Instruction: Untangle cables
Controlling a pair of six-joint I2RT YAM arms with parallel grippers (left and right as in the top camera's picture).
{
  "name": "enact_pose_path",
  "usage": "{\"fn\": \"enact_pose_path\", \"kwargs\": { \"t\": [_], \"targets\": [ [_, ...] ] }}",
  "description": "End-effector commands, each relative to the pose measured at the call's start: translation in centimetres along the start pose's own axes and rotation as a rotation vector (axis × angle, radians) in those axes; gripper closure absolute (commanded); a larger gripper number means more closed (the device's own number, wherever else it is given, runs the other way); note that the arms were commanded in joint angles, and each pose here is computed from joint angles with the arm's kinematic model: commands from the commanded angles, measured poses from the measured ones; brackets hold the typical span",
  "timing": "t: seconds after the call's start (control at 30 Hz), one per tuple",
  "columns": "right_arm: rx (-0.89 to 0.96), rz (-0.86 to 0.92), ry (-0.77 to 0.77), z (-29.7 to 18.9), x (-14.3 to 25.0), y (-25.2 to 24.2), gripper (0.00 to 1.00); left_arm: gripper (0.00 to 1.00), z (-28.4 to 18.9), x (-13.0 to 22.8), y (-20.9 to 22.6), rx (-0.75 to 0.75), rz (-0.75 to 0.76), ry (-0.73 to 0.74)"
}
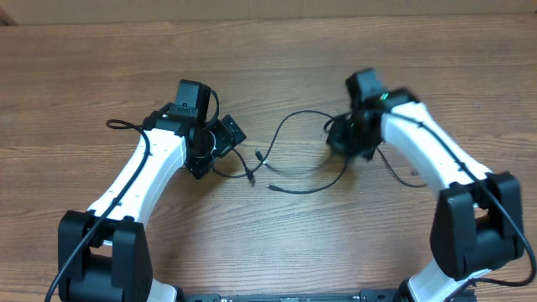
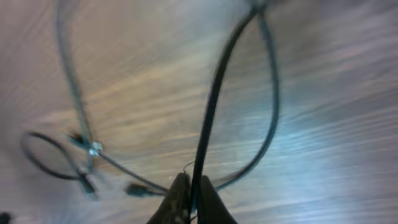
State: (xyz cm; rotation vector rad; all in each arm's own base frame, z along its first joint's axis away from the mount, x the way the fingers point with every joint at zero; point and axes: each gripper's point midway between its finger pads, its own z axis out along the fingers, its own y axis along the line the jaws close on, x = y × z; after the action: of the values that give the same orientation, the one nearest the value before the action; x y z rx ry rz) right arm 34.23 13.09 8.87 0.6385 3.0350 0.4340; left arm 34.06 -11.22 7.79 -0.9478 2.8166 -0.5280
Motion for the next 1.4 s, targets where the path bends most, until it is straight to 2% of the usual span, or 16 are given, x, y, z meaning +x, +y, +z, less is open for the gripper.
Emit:
{"fn": "enact_pose_path", "kwargs": {
  "t": [0.0,0.13,0.23,0.37,0.47,0.6,0.7,0.8,0.93,1.07,1.23,1.33,1.37],
  "targets": [
    [0.018,-0.051,-0.151,-5.9,-3.1,0.4,0.96,0.0,0.2,0.3,0.0,0.0,-0.01,0.01],
    [0.103,-0.011,-0.253,-11.5,-4.0,-1.8,0.96,0.01,0.2,0.3,0.0,0.0,-0.01,0.01],
    [0.271,0.038,-0.3,-14.2,-3.8,-6.3,0.96,0.0,0.2,0.3,0.0,0.0,-0.01,0.011],
    [0.379,-0.16,-0.122,-13.8,-0.9,-8.8,0.96,0.0,0.2,0.3,0.0,0.0,-0.01,0.01],
    [0.41,-0.148,-0.093,-13.3,-0.5,-9.6,0.96,0.01,0.2,0.3,0.0,0.0,-0.01,0.01],
    [0.524,0.089,-0.278,-13.8,-3.2,-11.4,0.96,0.0,0.2,0.3,0.0,0.0,-0.01,0.01],
    [0.421,0.06,-0.271,-12.6,-3.9,-9.5,0.96,0.01,0.2,0.3,0.0,0.0,-0.01,0.01],
    [0.555,0.128,-0.378,-14.1,-5.1,-11.7,0.96,0.01,0.2,0.3,0.0,0.0,-0.01,0.01],
    [0.713,0.414,-0.584,-17.5,-6.2,-16.1,0.96,0.0,0.2,0.3,0.0,0.0,-0.01,0.011],
    [0.651,0.525,-0.516,-17.0,-6.4,-18.4,0.96,0.0,0.2,0.3,0.0,0.0,-0.01,0.01],
    [0.472,0.389,-0.373,-14.1,-8.1,-19.2,0.94,0.0,0.2,0.3,0.0,0.0,-0.01,0.01],
    [0.42,0.383,-0.37,-12.5,-9.2,-20.7,0.92,0.0,0.2,0.3,0.0,0.0,-0.01,0.01],
    [0.407,0.383,-0.37,-11.9,-9.5,-21.3,0.88,0.01,0.2,0.3,0.0,0.0,-0.01,0.01]
  ]
}}
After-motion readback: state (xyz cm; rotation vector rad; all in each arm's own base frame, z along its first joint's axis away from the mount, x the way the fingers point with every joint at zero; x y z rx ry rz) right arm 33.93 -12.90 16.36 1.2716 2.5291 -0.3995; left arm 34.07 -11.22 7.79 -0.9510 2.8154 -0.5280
